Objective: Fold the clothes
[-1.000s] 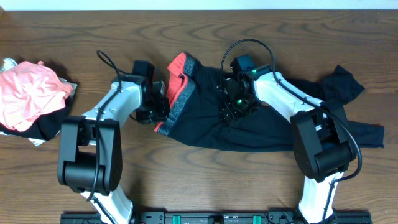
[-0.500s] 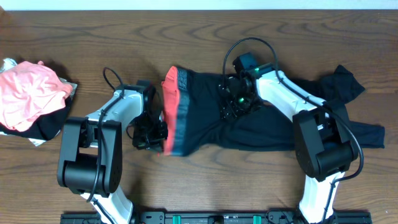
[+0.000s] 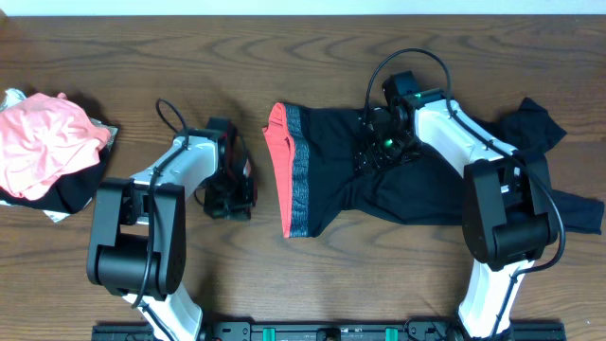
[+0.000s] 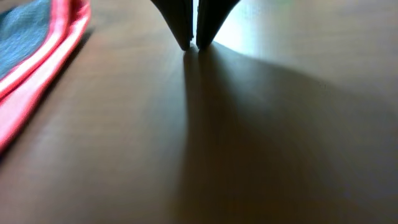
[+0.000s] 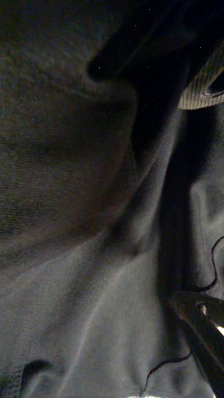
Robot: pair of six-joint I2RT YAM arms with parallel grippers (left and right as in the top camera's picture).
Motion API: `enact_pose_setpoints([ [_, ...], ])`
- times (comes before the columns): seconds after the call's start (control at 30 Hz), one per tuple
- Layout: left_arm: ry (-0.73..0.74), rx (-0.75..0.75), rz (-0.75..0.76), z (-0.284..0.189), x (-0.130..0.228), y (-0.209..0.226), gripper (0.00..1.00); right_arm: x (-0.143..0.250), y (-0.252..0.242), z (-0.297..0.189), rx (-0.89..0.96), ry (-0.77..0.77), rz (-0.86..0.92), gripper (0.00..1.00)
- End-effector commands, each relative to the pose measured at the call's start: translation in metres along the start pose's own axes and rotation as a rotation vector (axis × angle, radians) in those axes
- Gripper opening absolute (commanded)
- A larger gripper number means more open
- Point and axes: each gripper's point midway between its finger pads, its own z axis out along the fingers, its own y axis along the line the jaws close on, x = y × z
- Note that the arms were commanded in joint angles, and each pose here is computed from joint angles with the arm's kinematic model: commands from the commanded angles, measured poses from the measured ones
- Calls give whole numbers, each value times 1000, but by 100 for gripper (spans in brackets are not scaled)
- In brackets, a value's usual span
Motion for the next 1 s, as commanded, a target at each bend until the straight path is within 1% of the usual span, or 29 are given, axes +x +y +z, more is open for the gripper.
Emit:
enact_pose_setpoints([
  [0.0,-132,10,35,-19,-38,-10,6,-2,10,-15,8,-22,-28,92],
  [0.07,-210,31,54,-32,-57,-19,6,3,19,-15,1,-3,-41,91],
  [0.1,-248,43,63,-39,-66,-24,4,7,25,-14,-9,12,-49,90],
  [0.13,-289,52,72,-47,-75,-28,6,12,31,-13,-15,34,-57,89],
  [0.2,-347,66,80,-61,-87,-34,6,23,40,-10,-12,82,-73,89],
  [0.27,-383,89,53,-70,-94,-40,6,33,48,-8,-10,124,-87,89],
  [0.33,-394,179,76,-76,-97,-57,6,40,54,-7,-10,151,-100,89],
  [0.43,-385,352,134,-84,-94,-89,6,43,57,-6,5,165,-109,90],
  [0.5,-392,404,182,-87,-93,-107,6,40,51,-6,38,153,-107,91],
  [0.57,-398,404,211,-85,-92,-116,6,33,43,-7,75,125,-90,93],
  [0.67,-411,404,294,-82,-88,-134,6,23,31,-16,107,77,-76,95],
  [0.83,-416,407,367,-77,-81,-159,6,12,-1,-56,182,-33,37,97],
  [0.9,-418,366,375,-71,-79,-161,6,12,-19,-75,214,-77,118,97],
  [0.97,-427,290,368,-64,-80,-155,6,16,-32,-86,215,-94,186,93],
])
